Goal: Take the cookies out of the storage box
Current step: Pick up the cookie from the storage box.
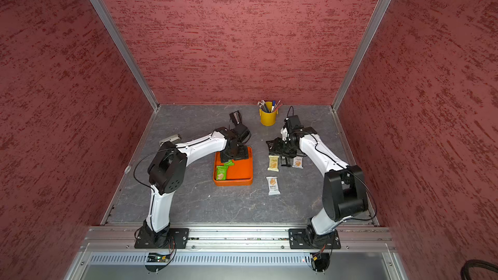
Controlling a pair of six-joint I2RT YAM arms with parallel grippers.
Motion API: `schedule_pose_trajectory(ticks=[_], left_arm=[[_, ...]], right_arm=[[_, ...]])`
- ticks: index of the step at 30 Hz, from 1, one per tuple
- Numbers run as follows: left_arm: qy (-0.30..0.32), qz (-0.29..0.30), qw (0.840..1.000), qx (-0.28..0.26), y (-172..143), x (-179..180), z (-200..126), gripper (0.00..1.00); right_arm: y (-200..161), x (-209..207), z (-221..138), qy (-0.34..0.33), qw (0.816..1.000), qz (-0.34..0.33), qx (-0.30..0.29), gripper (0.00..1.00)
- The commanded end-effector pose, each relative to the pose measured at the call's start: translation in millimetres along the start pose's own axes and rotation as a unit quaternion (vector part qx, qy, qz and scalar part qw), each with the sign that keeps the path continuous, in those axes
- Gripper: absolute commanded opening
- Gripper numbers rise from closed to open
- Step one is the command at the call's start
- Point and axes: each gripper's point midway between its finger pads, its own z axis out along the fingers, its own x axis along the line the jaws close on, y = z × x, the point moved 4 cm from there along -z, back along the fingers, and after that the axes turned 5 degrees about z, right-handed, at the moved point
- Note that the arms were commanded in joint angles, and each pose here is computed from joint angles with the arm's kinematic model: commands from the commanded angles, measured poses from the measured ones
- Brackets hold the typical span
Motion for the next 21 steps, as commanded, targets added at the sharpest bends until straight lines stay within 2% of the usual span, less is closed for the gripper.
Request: schedule_pose_trajectory(ticks=[1, 5, 9, 11, 21], left_arm=[[0.017, -0.003, 1.0, -0.005, 2, 4, -7, 0.91], [0.035, -0.011, 0.999, -0.006, 0, 16, -10, 0.88], [0.044, -0.033, 0.998, 0.003, -5, 26, -4, 0.73], [0.05, -0.041, 0.998, 0.003, -6, 30, -1, 0.7], [0.068, -0.083, 0.994, -0.003, -7, 46, 7, 0.7]], right_arm=[[-3, -2, -5, 0.003, 1.0, -0.005, -0.003, 0.58], [-3, -2, -3, 0.005, 1.0, -0.004, -0.001, 0.58], [-3, -2, -2, 0.007, 1.0, -0.004, -0.001, 0.58], [-3, -3, -2, 0.006, 1.0, -0.003, -0.001, 0.58], [-3, -6, -1, 0.0, 1.0, -0.004, 0.0, 0.58]])
